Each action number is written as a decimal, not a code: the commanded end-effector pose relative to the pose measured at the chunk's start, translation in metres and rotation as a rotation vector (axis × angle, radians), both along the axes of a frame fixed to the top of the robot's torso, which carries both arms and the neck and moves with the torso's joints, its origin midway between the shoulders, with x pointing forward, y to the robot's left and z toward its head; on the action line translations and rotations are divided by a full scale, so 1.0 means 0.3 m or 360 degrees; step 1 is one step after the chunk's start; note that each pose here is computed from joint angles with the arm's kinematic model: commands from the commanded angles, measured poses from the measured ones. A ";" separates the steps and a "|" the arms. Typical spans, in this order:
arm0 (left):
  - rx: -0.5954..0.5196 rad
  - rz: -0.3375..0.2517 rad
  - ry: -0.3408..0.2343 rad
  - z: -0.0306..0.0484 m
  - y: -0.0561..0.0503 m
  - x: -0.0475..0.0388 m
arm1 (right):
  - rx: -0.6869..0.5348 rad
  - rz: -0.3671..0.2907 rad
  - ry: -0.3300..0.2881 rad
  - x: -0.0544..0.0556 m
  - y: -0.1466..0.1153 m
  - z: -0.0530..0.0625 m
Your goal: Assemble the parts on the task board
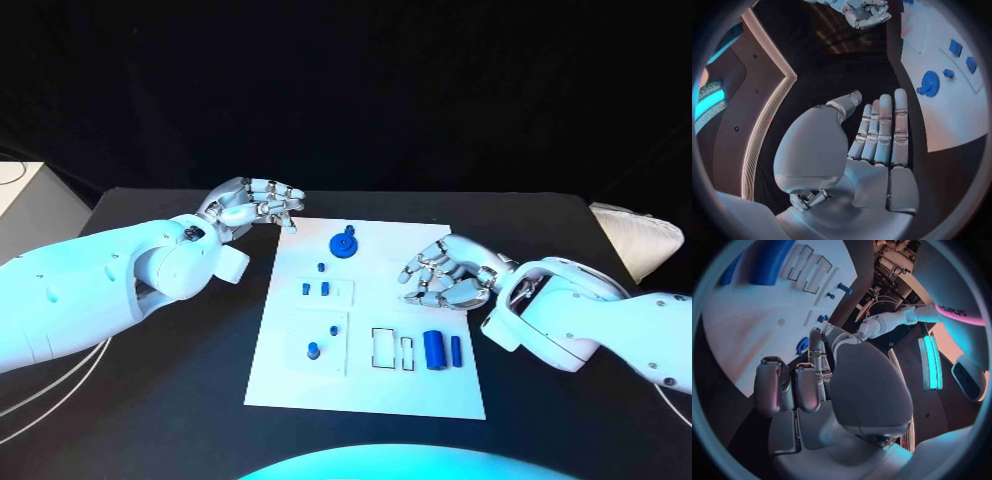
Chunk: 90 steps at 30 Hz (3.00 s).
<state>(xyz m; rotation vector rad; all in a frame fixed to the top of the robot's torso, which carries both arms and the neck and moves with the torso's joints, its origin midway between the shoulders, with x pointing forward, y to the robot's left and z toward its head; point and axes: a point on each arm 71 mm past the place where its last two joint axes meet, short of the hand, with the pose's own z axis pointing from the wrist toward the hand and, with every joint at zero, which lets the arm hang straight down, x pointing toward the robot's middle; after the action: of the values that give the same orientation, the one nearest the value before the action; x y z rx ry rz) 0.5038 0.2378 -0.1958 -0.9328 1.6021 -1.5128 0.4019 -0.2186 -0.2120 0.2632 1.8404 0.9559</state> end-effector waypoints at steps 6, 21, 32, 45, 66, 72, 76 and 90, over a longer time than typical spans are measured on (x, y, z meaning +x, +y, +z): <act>-0.0031 -0.0018 -0.0007 -0.012 -0.012 -0.017 | -0.0105 -0.0100 0.0211 -0.054 -0.116 -0.018; -0.0035 -0.0024 0.0002 -0.021 -0.011 -0.033 | -0.0343 -0.0230 0.0224 -0.146 -0.171 -0.090; -0.0034 -0.0019 -0.0002 -0.020 -0.007 -0.040 | -0.0529 -0.0197 0.0197 -0.174 -0.148 -0.123; -0.0033 -0.0018 0.0001 -0.020 -0.003 -0.040 | -0.0594 -0.0162 0.0195 -0.183 -0.104 -0.161; -0.0062 -0.0020 0.0029 -0.021 0.002 -0.043 | -0.0631 -0.0073 0.0230 -0.191 -0.011 -0.235; -0.0083 -0.0026 0.0039 -0.020 0.005 -0.044 | -0.0666 -0.0119 0.0245 -0.186 -0.010 -0.254; -0.0088 -0.0031 0.0040 -0.020 0.005 -0.045 | -0.0668 -0.0158 0.0256 -0.183 -0.009 -0.259; -0.0084 -0.0038 0.0041 -0.021 0.002 -0.044 | -0.0358 -0.0460 0.0475 -0.185 -0.043 -0.249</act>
<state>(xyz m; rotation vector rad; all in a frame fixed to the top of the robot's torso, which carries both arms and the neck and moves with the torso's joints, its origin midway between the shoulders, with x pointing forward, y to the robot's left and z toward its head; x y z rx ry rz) 0.4913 0.2412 -0.2032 -0.9738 1.6050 -1.5408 0.3501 -0.2241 -0.2778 0.3651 2.0393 0.5491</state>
